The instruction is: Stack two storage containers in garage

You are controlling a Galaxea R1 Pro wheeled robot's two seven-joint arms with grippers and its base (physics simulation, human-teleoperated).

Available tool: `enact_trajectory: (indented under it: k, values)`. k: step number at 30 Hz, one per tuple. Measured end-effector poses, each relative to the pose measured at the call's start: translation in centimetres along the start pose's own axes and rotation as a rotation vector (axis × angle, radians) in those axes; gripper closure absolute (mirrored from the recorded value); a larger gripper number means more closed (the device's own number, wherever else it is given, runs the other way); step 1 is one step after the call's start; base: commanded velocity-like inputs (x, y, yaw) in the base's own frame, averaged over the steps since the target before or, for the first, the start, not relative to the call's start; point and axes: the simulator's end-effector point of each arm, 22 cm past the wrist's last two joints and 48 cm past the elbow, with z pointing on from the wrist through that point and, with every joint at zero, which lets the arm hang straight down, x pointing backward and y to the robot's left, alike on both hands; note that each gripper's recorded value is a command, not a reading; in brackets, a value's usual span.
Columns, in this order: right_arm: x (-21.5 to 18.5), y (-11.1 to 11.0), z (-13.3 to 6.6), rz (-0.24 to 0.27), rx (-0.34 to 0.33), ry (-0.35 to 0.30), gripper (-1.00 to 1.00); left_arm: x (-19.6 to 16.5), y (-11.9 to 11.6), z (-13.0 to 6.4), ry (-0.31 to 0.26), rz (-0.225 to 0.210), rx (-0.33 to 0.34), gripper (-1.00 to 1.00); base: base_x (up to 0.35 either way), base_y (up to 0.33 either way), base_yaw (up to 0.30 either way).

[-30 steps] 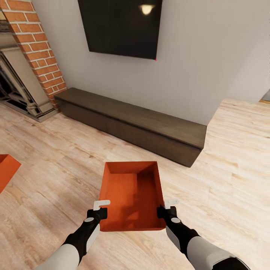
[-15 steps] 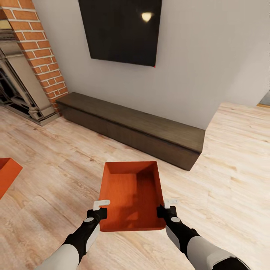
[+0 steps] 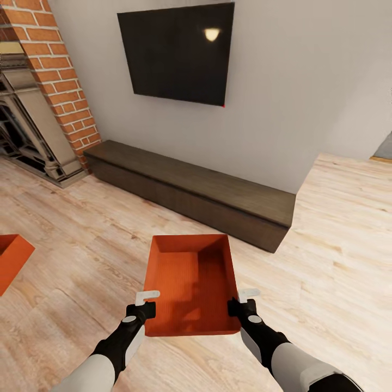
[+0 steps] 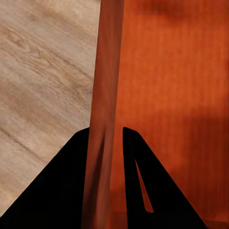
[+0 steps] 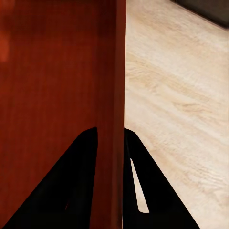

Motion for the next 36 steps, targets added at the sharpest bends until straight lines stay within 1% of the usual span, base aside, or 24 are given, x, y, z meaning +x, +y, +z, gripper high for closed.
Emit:
enact_trajectory:
  k: [33, 36]
  values:
    - [-5.7, -0.3, -5.0, 0.002, 0.003, -0.052, 1.00, -5.4, 0.0, -5.4, -0.052, -0.002, 0.004, 1.00, 0.000, 0.000, 0.000]
    - [-6.0, -0.3, -5.1, 0.002, 0.003, -0.057, 1.00, -5.7, 0.0, -5.5, -0.057, -0.002, 0.004, 1.00, 0.000, 0.000, 0.000]
